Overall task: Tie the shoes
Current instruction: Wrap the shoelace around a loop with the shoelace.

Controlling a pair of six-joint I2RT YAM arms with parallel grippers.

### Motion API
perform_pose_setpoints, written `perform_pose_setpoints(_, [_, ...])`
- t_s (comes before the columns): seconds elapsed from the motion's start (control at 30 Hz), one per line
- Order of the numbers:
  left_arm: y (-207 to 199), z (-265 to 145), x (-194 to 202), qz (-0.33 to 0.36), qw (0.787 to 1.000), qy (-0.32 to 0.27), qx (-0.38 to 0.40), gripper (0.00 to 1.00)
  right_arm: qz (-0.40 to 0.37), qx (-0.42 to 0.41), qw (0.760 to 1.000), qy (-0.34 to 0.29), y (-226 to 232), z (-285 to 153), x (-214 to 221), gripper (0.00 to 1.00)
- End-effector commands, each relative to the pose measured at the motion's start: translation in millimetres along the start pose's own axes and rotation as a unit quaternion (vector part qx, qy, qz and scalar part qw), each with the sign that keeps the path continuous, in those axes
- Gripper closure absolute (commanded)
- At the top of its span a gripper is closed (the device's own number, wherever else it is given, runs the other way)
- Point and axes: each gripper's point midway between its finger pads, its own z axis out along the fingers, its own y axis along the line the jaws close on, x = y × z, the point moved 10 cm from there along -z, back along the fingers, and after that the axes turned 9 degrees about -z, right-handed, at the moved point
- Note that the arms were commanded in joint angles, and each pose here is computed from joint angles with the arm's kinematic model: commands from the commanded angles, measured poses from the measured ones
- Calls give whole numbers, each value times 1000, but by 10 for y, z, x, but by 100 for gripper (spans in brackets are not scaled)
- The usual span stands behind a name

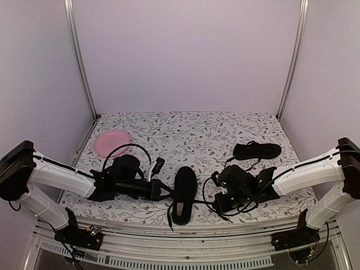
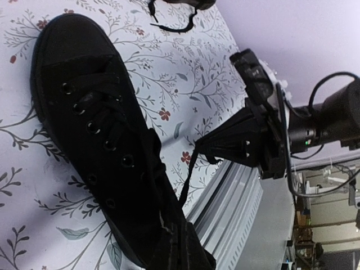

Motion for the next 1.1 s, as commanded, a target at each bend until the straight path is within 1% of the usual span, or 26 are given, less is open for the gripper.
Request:
perform_pose_setpoints(0.0, [-107, 57, 115, 50, 998, 42, 18, 100, -16, -47, 998, -50, 100, -147, -151, 98])
perform_pose_setpoints(0.17, [-86, 92, 217, 58, 996, 59, -13, 100, -35, -73, 995, -60, 194, -103, -251, 98])
perform_pose_setpoints(0.33, [-56, 77, 245, 55, 997, 58, -23, 100, -41, -97, 993, -60, 264, 12, -302, 98])
perform_pose_setpoints(0.47, [-55, 44, 233, 52, 997, 50, -34, 100, -45, -122, 989, -77, 338, 27, -382, 98])
perform_pose_setpoints(0.53, [-80, 10, 215, 53, 997, 42, -38, 94, -46, -125, 988, -80, 357, 30, -409, 98])
perform_pose_setpoints(0.57, [-97, -12, 202, 54, 997, 37, -38, 87, -46, -124, 988, -80, 359, 35, -414, 98])
perform_pose_setpoints(0.67, [-174, -113, 129, 63, 997, 8, -44, 75, -48, -119, 989, -78, 353, 52, -413, 98])
perform_pose_setpoints(0.7, [-185, -146, 98, 64, 997, -1, -50, 69, -49, -117, 989, -77, 352, 55, -418, 98])
perform_pose_setpoints(0.8, [-200, -219, 2, 64, 996, -18, -60, 53, -48, -103, 991, -67, 327, 79, -392, 98])
perform_pose_setpoints(0.87, [-198, -237, -59, 60, 996, -21, -65, 50, -45, -90, 993, -57, 293, 95, -357, 98])
perform_pose_setpoints(0.97, [-177, -210, -126, 56, 995, -18, -77, 50, -40, -69, 996, -43, 214, 102, -263, 96])
perform_pose_setpoints(1.03, [-184, -175, -164, 54, 996, -12, -75, 50, -37, -62, 997, -36, 164, 89, -190, 91])
perform_pose_setpoints(1.07, [-183, -156, -174, 52, 996, -10, -74, 50, -36, -62, 997, -34, 141, 76, -161, 86])
